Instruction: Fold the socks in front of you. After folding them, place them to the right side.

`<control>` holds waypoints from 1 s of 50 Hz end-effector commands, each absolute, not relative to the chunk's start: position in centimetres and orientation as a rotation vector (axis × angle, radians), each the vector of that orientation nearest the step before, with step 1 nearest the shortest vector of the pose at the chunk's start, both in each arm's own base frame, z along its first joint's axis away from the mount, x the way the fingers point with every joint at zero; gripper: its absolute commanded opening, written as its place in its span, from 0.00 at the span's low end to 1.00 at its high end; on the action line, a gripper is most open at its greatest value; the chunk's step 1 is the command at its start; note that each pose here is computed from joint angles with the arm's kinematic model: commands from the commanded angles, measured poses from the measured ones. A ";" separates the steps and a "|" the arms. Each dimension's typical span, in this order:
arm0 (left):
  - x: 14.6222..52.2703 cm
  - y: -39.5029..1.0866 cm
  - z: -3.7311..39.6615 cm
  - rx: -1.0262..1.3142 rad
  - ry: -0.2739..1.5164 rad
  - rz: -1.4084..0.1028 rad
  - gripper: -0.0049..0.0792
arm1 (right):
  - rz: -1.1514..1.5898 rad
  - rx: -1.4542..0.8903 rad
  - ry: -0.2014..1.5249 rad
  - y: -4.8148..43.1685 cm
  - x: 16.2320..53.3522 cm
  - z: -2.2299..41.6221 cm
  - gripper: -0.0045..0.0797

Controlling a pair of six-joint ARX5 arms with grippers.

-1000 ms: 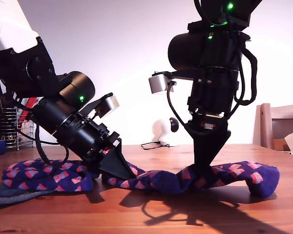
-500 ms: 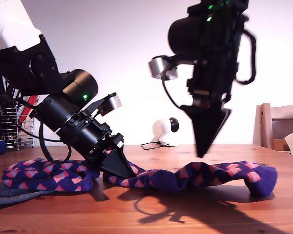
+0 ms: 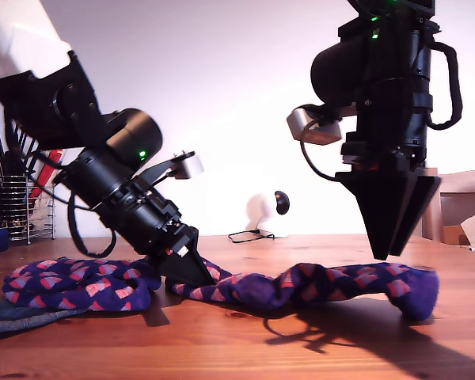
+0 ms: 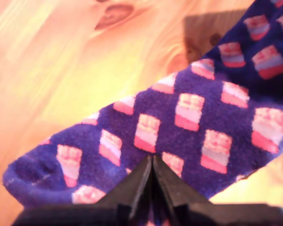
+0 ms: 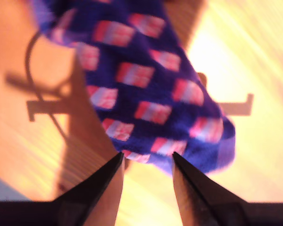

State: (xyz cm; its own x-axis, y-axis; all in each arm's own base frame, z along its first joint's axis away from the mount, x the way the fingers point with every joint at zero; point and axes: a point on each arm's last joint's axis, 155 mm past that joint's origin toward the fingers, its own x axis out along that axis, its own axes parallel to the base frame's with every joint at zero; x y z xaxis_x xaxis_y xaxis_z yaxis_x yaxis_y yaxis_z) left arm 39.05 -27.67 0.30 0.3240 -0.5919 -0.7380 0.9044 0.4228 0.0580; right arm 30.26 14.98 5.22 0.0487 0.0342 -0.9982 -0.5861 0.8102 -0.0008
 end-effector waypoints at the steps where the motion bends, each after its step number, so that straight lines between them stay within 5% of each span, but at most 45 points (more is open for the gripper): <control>1: 37.0 -26.3 -4.2 0.529 0.840 -1.046 0.03 | 0.367 -0.355 1.479 13.8 30.6 5.3 0.40; 17: 36.3 -25.9 -4.6 0.527 0.880 -1.050 0.03 | 0.032 -0.023 1.564 11.1 30.3 5.3 0.52; 32: 36.1 -26.0 -4.6 0.523 0.886 -1.051 0.03 | 0.049 0.260 1.529 14.8 31.5 5.1 0.55; 50: 36.0 -25.9 -4.7 0.516 0.897 -1.048 0.03 | 0.093 0.289 1.529 15.3 30.5 2.7 0.55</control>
State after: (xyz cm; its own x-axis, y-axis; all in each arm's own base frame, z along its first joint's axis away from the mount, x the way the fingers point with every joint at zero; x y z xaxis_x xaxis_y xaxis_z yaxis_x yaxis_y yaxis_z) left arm 38.75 -27.56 0.16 0.3068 -0.5827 -0.7526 0.9054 0.4225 0.0420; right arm 30.11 14.75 2.14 0.0110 0.2194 -0.9756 0.1533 0.9637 0.2185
